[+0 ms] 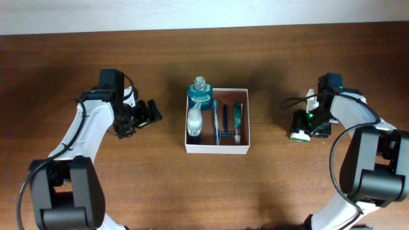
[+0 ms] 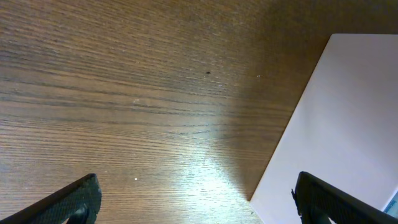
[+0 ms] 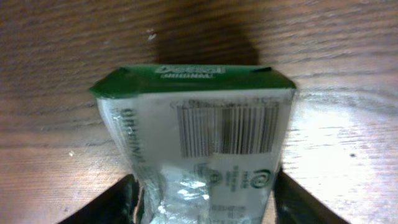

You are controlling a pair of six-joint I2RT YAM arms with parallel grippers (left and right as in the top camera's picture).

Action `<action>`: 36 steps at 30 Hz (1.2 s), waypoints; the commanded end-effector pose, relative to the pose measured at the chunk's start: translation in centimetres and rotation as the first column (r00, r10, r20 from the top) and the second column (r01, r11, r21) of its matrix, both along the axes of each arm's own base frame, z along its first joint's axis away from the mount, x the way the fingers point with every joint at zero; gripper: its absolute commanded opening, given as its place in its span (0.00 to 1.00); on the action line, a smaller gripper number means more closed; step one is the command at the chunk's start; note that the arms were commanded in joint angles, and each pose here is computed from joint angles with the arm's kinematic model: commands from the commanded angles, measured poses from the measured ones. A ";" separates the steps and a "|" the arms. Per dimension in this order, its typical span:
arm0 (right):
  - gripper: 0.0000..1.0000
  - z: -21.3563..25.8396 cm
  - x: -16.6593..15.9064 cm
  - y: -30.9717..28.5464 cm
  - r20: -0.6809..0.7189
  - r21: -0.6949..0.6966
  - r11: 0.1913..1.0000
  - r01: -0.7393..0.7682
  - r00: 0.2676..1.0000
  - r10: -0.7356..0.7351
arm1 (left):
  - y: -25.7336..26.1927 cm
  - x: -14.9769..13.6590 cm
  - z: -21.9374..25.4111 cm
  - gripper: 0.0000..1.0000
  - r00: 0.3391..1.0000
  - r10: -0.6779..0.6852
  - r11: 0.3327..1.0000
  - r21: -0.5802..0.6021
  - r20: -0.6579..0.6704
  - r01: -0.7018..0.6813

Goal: Pack container
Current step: 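Lower and close the right gripper on the green-and-white packet, then lift the packet and carry it left over the box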

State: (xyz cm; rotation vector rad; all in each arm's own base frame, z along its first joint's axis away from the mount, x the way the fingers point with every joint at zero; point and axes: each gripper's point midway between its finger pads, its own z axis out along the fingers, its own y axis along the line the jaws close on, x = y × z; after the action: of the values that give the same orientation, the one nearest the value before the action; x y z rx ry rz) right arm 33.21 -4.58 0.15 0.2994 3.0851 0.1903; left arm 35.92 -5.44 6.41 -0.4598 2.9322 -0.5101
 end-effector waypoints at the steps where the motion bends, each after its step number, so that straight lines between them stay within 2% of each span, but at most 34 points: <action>1: 0.50 -2.1 -2.0 0.9 -0.050 0.031 0.999 -0.020 0.999 0.022 | 0.1 -0.2 -0.5 0.99 1.000 0.001 1.000 0.000 -0.014 -0.001; 11: 0.23 -2.8 -3.5 1.2 -0.090 0.040 0.999 -0.017 0.996 0.021 | 0.1 -0.2 -0.5 0.99 1.000 0.001 1.000 0.000 -0.014 -0.001; 23: 0.22 -0.1 -1.9 1.9 -0.076 0.064 0.998 -0.010 0.997 0.015 | 0.1 -0.2 -0.5 0.99 1.000 0.001 1.000 0.000 -0.014 -0.001; 36: 0.22 4.4 1.2 6.0 0.028 0.046 0.995 -0.084 0.996 0.083 | 0.1 -0.2 -0.5 0.99 1.000 0.001 1.000 0.000 -0.014 -0.001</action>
State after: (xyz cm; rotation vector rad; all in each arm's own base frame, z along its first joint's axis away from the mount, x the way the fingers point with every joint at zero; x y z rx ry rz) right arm 33.12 0.70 2.48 0.1760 3.1313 0.2570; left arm 35.93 -5.44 6.41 -0.4596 2.9318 -0.5101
